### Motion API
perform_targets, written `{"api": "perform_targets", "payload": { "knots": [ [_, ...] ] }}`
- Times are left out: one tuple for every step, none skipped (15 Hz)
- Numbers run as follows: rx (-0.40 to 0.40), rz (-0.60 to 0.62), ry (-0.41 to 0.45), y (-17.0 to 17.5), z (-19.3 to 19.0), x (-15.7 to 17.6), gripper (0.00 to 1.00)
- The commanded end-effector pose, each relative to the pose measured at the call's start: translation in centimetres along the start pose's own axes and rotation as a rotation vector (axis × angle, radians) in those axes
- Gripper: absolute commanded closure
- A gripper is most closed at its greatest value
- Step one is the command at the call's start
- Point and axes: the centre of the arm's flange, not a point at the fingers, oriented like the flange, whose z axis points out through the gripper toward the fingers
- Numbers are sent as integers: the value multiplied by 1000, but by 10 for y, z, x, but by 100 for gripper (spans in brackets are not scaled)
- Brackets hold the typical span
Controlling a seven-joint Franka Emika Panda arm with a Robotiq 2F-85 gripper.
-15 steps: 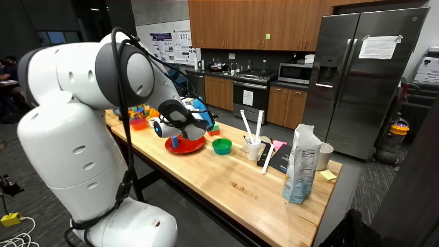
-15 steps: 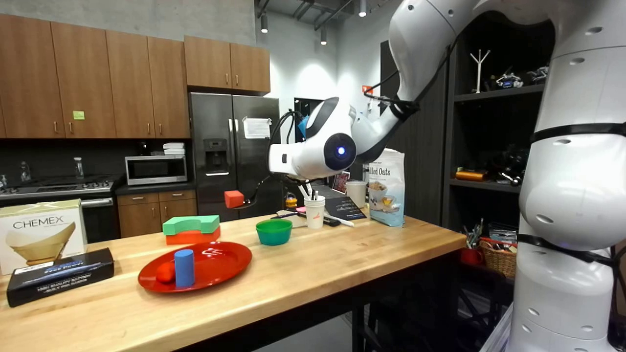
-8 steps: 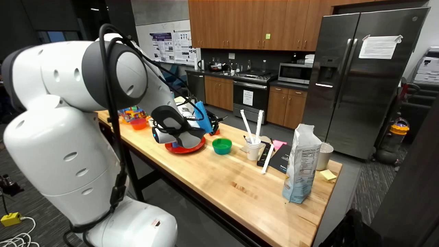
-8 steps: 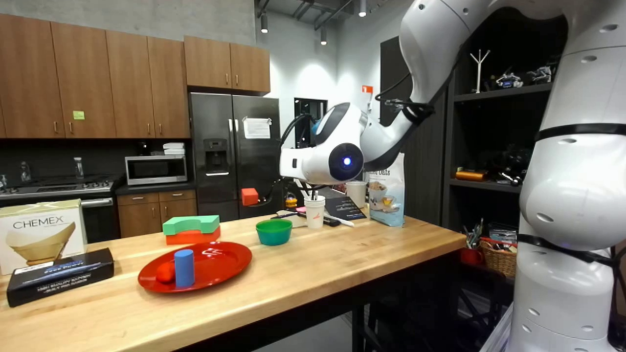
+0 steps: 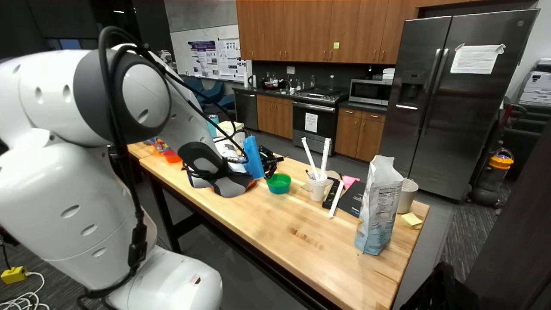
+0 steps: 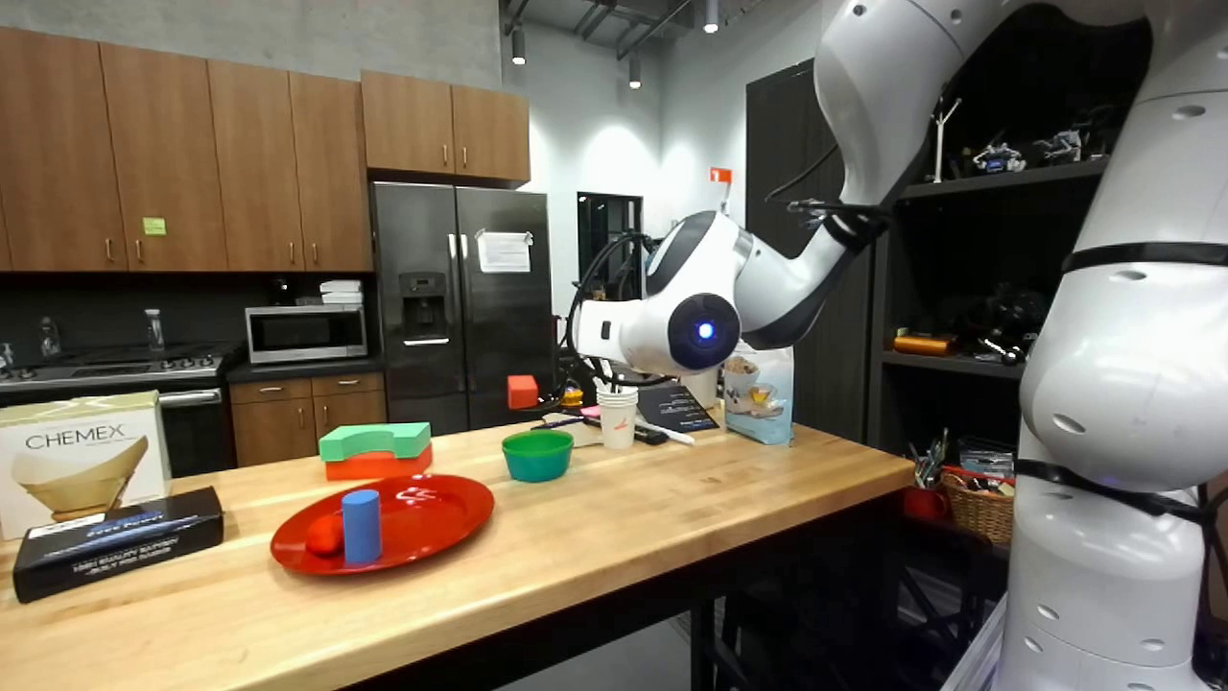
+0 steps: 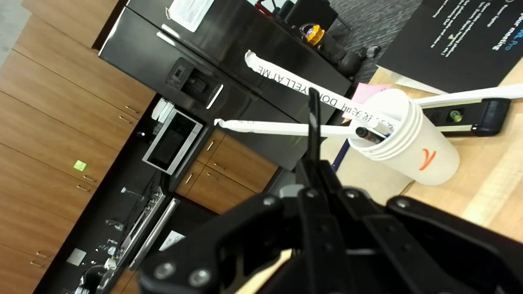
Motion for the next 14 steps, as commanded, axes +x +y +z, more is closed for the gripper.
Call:
{"api": "perform_targets", "payload": {
  "knots": [
    [10, 26, -23, -7, -12, -16, 99],
    [17, 26, -23, -9, -12, -18, 99],
    [23, 26, -24, -11, -11, -20, 99],
    [20, 30, -17, -12, -11, -22, 99],
    [24, 28, -18, -12, -10, -23, 99],
    [30, 25, -15, -13, -10, -23, 99],
    [30, 12, 1, -12, -12, -21, 99],
    [28, 7, 21, -10, -13, -19, 99],
    [31, 4, 45, -8, -14, -15, 99],
    [37, 1, 66, -7, -15, -12, 99],
    [50, -1, 93, -7, -16, -8, 99],
    [59, -6, 116, -7, -18, -4, 99],
    [66, -15, 128, -7, -19, -1, 99],
    [71, -23, 134, -8, -19, 0, 99]
  ]
}}
